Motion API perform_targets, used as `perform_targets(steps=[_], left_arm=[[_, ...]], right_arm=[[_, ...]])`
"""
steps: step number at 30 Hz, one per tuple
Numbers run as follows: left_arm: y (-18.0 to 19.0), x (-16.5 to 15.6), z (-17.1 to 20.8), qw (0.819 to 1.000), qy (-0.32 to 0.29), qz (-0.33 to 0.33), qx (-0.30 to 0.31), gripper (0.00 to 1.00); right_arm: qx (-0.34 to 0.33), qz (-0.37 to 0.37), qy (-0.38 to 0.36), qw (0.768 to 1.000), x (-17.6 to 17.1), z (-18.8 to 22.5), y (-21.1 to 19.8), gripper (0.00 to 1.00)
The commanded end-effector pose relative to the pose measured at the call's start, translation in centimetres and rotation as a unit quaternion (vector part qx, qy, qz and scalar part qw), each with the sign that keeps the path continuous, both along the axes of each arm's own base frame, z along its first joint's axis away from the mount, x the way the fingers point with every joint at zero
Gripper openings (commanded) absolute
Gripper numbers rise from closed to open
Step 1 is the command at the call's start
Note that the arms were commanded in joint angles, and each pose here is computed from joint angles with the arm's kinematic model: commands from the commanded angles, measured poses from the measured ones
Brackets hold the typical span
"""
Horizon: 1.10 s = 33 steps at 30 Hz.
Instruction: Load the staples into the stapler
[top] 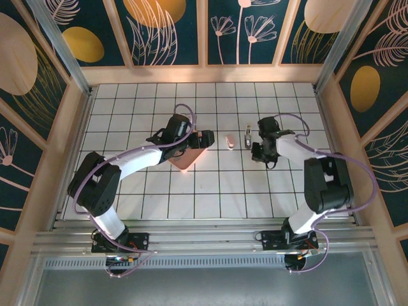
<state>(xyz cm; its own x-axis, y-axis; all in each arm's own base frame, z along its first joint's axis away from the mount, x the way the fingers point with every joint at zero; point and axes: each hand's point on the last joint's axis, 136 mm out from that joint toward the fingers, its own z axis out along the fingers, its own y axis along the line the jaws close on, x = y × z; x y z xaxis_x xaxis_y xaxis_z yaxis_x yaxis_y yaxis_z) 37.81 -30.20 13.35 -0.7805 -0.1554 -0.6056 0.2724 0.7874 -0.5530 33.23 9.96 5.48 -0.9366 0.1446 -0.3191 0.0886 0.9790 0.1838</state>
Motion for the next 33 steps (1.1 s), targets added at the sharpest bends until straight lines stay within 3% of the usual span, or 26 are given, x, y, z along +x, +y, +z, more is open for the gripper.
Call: perform_targets(steps=[1, 6, 18, 33], left_arm=[[-0.4, 0.9, 3.2, 0.998, -0.053, 0.011, -0.037, 0.98], [-1.0, 1.1, 3.7, 0.997, -0.069, -0.003, -0.046, 0.99], [-1.8, 1.7, 3.9, 0.995, -0.083, -0.017, -0.049, 0.99], [-2.9, 2.8, 1.5, 0.997, -0.051, -0.015, -0.048, 0.99]], right_arm=[[0.032, -0.021, -0.094, 0.995, 2.6, 2.9, 0.3, 0.16], [0.051, -0.011, -0.133, 0.99, 4.0, 3.8, 1.1, 0.16], [0.044, 0.02, -0.133, 0.99, 6.5, 2.6, 2.1, 0.15], [0.023, 0.04, -0.126, 0.991, 8.5, 1.3, 2.6, 0.15]])
